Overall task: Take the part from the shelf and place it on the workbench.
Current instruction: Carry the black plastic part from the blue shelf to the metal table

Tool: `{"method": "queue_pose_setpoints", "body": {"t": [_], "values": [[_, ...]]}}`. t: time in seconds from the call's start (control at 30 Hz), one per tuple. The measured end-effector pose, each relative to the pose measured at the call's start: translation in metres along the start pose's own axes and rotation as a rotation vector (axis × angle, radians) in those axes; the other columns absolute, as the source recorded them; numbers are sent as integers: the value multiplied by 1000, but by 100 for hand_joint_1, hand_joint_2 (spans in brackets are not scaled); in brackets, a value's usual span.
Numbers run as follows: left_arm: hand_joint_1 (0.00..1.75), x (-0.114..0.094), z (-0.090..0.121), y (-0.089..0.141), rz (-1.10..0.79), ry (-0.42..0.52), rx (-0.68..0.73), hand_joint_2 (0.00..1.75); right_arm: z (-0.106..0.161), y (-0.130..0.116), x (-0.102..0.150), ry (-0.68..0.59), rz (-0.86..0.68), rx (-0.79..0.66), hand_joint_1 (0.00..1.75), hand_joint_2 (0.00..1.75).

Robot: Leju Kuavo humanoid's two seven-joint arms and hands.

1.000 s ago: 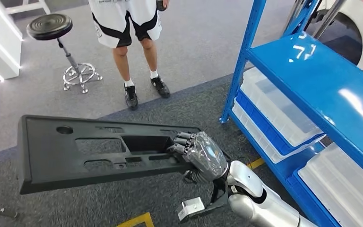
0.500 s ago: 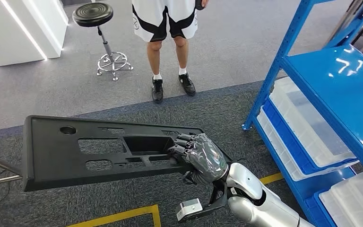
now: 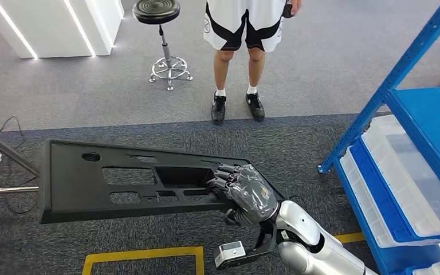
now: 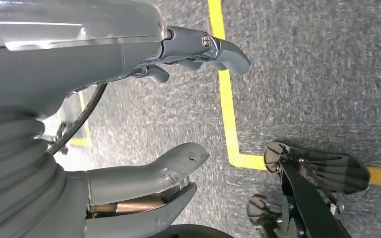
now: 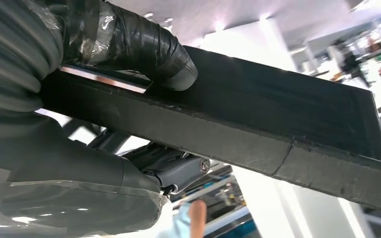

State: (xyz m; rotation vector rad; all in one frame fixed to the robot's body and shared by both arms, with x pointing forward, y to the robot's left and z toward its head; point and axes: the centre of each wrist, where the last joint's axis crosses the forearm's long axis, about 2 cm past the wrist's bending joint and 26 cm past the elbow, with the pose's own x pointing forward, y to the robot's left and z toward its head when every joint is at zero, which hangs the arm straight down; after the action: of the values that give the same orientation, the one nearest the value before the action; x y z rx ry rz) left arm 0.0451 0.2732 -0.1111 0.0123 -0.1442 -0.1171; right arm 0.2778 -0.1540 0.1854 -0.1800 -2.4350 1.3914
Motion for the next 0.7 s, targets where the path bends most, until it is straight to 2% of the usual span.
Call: {"method": "queue_pose_setpoints", "body": {"t": [0.7], "values": [[0, -3, 0, 0, 16, 5, -21, 175, -11, -9, -4, 5, 24, 39, 175, 175]]}}
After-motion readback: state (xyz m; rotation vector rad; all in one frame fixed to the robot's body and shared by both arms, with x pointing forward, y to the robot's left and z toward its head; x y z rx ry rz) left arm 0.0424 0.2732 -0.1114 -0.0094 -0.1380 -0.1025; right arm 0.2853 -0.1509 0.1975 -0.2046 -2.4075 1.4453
